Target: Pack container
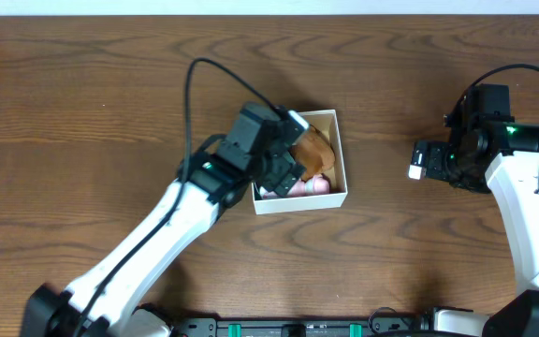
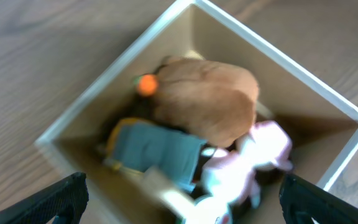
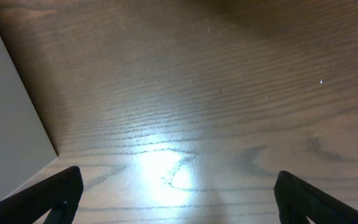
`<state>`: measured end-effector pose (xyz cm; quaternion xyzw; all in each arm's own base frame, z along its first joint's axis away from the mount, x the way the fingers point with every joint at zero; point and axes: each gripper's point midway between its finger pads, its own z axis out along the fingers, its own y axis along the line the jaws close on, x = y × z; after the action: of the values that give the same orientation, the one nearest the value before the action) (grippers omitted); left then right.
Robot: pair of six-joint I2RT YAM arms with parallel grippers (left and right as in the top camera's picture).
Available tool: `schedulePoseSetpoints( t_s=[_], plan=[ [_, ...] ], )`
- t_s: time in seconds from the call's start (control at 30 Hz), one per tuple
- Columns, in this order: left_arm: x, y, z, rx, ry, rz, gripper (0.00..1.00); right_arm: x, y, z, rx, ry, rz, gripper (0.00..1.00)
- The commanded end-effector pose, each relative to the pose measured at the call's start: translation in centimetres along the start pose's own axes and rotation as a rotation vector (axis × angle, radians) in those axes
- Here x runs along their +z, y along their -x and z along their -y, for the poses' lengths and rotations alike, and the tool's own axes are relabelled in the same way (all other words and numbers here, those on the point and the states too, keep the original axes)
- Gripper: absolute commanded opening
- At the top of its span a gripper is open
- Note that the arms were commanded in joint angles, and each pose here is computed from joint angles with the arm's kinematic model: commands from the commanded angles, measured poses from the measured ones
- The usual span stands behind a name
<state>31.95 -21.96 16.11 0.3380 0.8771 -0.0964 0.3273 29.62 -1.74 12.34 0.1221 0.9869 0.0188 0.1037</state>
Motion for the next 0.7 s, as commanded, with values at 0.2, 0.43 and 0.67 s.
schedulePoseSetpoints(
  t_s=[0.2, 0.43, 0.67],
  plan=[
    [-7.5, -2.6, -10.4, -0.469, 0.312, 0.043, 0.98, 0.2, 0.3, -2.8, -0.133, 0.027, 0.03, 0.99],
    [-9.3, -5.1, -15.7, -0.635, 0.43, 0.05, 0.98, -0.3, 2.9, -8.1, -0.281, 0.044, 0.206, 0.99],
    [-10.2, -5.0, -16.3, -0.63, 0.446, 0.073, 0.98, -1.3, 4.8, -9.3, -0.353, 0.057, 0.31, 0.99]
  ],
)
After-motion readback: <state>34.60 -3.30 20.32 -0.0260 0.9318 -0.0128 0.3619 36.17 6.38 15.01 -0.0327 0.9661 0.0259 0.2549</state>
